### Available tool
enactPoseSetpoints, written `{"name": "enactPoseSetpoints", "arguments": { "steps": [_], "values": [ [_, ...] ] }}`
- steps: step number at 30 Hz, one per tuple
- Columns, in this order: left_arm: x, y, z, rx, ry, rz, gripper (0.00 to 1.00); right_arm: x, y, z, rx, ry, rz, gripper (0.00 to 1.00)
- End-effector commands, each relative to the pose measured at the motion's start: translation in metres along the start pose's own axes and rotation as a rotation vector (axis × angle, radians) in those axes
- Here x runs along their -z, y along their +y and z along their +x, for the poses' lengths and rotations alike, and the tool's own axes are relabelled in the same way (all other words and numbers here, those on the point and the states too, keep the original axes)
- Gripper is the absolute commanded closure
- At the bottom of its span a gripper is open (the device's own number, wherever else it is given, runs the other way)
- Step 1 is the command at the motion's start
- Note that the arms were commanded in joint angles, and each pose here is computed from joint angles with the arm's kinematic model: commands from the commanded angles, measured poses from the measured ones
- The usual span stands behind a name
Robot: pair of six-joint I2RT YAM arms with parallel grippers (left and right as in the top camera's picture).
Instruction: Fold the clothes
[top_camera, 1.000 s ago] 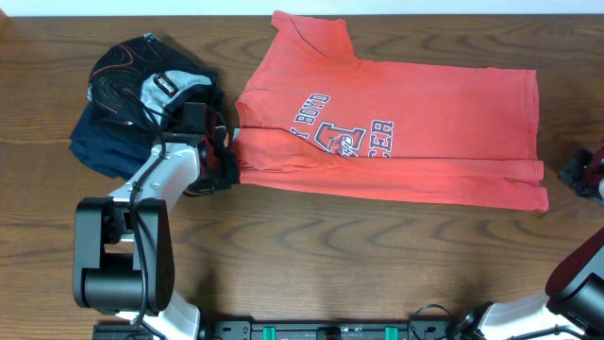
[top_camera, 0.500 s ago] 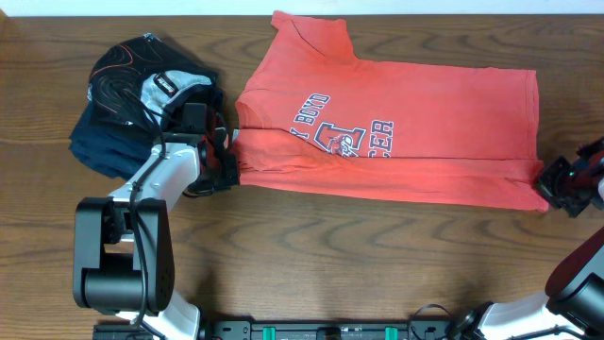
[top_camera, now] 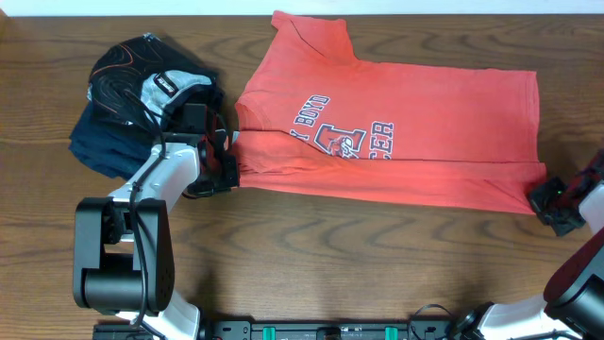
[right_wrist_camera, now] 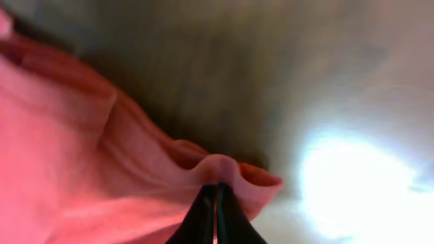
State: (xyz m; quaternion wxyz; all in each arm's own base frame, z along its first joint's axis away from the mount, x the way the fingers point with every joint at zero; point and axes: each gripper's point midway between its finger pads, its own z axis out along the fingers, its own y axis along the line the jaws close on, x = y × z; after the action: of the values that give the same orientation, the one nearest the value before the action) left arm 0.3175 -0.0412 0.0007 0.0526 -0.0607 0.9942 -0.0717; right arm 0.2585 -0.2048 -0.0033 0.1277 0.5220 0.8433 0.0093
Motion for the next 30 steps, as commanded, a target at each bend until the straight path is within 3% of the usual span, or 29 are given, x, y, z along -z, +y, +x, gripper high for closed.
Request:
{"name": "enactPoseSetpoints", "arguments": {
  "steps": [1, 9, 14, 18, 23, 27, 30],
  "values": [
    [0.009, 0.005, -0.006, -0.010, -0.019, -0.020, 0.94, -0.005, -0.045, -0.001, -0.115, -0.005, 0.130, 0.97],
    [0.017, 0.012, -0.003, 0.002, -0.021, -0.042, 0.94, 0.019, -0.010, -0.017, -0.095, 0.042, -0.110, 0.78],
    [0.034, 0.010, 0.004, 0.001, -0.025, -0.038, 0.92, 0.039, 0.002, -0.029, -0.085, 0.027, -0.157, 0.75],
    [0.054, 0.008, 0.011, 0.003, -0.040, -0.034, 0.57, 0.058, 0.025, -0.031, -0.048, 0.028, -0.280, 0.73],
    [0.079, 0.003, 0.015, -0.002, -0.088, -0.014, 0.46, 0.071, 0.044, -0.019, 0.004, 0.070, -0.399, 0.68],
    [0.090, -0.013, 0.011, -0.017, -0.128, 0.074, 0.44, 0.074, 0.055, 0.002, 0.069, 0.144, -0.442, 0.71],
    [0.084, -0.020, 0.004, -0.039, -0.144, 0.085, 0.45, 0.064, 0.059, 0.016, 0.102, 0.163, -0.394, 0.89]
  ]
}}
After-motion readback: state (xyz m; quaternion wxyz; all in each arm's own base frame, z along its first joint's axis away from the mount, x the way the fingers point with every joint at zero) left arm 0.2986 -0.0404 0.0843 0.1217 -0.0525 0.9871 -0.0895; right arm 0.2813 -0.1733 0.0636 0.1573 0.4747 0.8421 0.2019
